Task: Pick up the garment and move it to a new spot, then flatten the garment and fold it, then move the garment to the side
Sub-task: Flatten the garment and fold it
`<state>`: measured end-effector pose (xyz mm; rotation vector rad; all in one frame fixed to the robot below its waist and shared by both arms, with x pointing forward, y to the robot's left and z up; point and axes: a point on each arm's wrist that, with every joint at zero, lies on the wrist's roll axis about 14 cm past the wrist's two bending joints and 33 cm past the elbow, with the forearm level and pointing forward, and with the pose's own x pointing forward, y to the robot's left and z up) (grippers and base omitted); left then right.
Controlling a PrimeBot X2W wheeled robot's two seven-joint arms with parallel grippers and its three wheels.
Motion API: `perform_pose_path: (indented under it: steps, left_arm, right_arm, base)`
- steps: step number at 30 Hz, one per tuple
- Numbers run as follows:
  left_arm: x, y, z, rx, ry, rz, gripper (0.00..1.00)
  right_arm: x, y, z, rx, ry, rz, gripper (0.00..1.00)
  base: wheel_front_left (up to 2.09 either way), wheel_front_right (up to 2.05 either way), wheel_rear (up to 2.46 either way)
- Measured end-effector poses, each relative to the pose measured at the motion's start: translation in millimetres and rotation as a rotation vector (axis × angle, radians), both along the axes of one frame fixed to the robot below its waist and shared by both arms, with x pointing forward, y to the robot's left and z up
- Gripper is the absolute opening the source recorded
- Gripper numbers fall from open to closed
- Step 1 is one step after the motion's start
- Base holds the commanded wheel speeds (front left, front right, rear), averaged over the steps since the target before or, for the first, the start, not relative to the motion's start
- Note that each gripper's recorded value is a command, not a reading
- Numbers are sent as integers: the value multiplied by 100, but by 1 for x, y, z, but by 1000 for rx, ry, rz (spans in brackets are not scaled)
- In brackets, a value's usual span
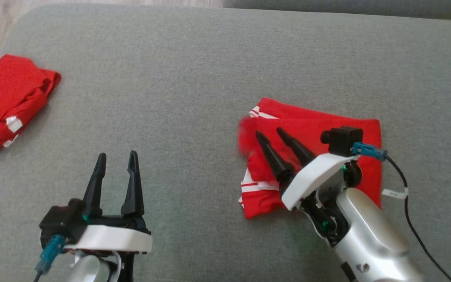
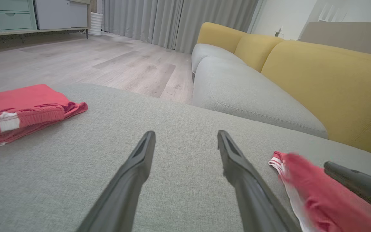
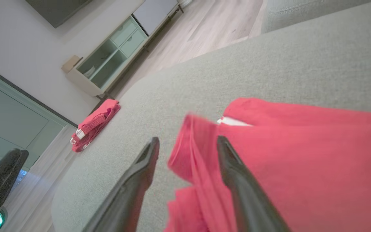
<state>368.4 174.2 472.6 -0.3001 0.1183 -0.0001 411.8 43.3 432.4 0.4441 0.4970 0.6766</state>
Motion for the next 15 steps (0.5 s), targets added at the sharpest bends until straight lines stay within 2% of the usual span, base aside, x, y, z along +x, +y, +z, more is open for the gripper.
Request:
perform_pose_path:
  steps: [8, 15]
  left_arm:
    - [2, -17, 1, -14, -7, -46, 100]
    - [10, -38, 6, -34, -27, -105, 100]
  right_arm:
    - [32, -25, 34, 7, -162, -115, 100]
    - [59, -89, 65, -116, -364, -296, 100]
  base:
    - [0, 0, 0]
    - [0, 0, 0]
